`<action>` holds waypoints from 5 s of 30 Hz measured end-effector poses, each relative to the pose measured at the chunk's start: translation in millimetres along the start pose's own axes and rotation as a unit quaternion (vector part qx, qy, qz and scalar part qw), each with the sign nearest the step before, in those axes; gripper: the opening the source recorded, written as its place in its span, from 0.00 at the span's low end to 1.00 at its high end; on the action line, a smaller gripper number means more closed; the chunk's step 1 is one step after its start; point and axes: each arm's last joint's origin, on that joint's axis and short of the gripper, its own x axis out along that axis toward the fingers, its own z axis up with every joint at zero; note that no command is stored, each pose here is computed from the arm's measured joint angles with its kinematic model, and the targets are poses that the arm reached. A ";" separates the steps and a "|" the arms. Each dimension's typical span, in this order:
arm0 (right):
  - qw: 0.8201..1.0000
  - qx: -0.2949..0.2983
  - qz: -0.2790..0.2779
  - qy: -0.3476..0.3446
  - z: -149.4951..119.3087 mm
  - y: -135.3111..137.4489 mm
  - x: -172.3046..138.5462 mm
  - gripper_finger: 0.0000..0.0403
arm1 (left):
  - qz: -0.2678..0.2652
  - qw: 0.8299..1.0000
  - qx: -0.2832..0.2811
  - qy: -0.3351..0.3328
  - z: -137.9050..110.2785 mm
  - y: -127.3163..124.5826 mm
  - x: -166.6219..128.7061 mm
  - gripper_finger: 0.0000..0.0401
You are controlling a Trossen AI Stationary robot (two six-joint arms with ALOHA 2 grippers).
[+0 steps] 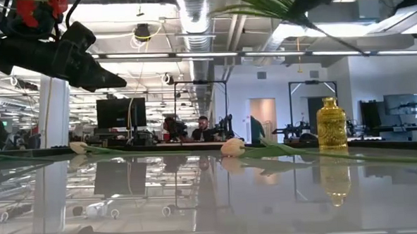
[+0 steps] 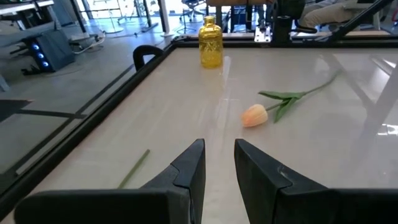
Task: Sort flowers into vase by color
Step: Put the right white flowers into the yellow vase, then put the white flowers into the yellow vase
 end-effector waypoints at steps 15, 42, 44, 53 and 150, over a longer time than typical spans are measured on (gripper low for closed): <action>0.917 0.103 -0.270 -0.273 -91.7 -109.2 -23.9 0.05 | 0.045 0.999 0.007 -0.015 3.6 2.9 -0.2 0.19; 0.870 0.136 -0.347 -0.322 -134.1 -142.5 16.2 0.05 | 0.064 0.995 0.042 -0.056 12.3 4.5 -1.0 0.19; 0.874 0.133 -0.349 -0.310 -134.8 -142.9 20.3 0.05 | 0.065 0.995 0.042 -0.056 12.3 4.5 -1.0 0.19; 0.881 0.142 -0.351 -0.283 -136.8 -143.7 31.8 0.05 | 0.064 0.995 0.048 -0.052 11.6 4.4 -0.9 0.19; 0.892 -0.338 0.226 -0.197 33.2 97.7 282.8 0.66 | 0.088 0.995 -0.010 -0.048 10.6 5.9 -1.1 0.19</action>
